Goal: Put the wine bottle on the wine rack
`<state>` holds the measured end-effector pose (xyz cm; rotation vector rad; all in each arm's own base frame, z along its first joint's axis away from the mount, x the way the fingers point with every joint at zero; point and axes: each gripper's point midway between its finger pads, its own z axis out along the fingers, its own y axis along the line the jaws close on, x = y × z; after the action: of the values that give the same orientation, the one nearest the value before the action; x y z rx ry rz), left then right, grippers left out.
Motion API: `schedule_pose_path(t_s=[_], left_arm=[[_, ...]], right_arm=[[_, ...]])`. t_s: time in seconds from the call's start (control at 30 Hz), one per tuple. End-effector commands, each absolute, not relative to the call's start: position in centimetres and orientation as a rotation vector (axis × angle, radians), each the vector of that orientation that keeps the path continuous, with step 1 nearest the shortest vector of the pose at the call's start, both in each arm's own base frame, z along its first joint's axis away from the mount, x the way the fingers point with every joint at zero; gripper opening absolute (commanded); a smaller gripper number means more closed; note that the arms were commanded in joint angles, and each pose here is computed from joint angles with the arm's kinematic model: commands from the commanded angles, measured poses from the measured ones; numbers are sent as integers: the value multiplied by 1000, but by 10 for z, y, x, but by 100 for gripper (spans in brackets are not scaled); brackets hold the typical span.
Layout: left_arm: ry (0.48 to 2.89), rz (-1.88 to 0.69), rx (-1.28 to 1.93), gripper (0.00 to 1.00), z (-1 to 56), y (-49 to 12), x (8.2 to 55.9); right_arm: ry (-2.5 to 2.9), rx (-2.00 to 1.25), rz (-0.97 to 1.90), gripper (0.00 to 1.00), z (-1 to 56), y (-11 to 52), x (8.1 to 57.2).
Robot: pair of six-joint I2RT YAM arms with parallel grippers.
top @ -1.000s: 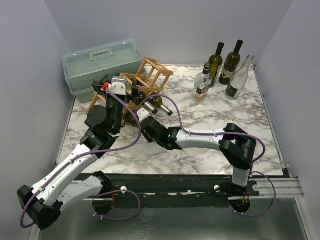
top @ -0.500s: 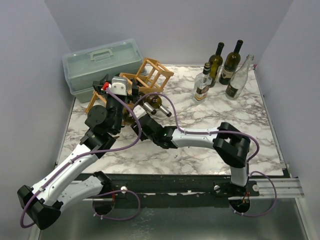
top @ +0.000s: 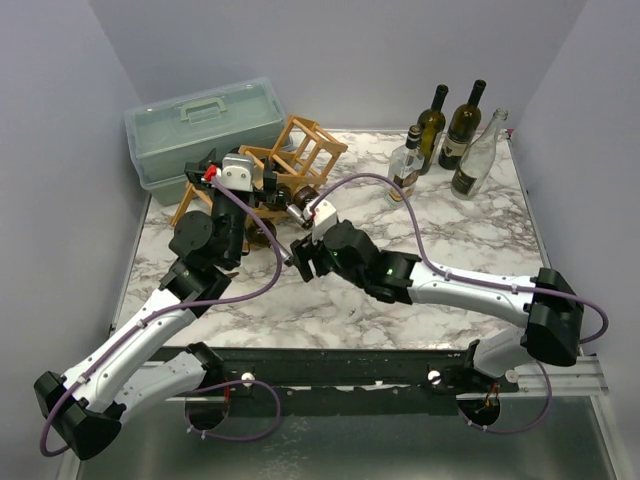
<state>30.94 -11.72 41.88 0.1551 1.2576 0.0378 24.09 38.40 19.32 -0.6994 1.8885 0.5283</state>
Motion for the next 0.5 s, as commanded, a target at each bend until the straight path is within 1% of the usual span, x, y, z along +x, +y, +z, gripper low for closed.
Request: schedule_pose_path(t_s=[0.0, 0.17, 0.3, 0.47], left_arm=[[1216, 5, 132, 98, 432, -113, 301], [1208, 17, 119, 98, 434, -107, 297], [1206, 19, 125, 98, 434, -107, 296], [1212, 25, 129, 98, 433, -108, 298]], right_arm=[[1944, -659, 558, 73, 205, 375, 255], [1988, -595, 607, 75, 210, 377, 287], [2016, -620, 656, 75, 207, 387, 308], [2035, -621, 644, 73, 196, 393, 330]])
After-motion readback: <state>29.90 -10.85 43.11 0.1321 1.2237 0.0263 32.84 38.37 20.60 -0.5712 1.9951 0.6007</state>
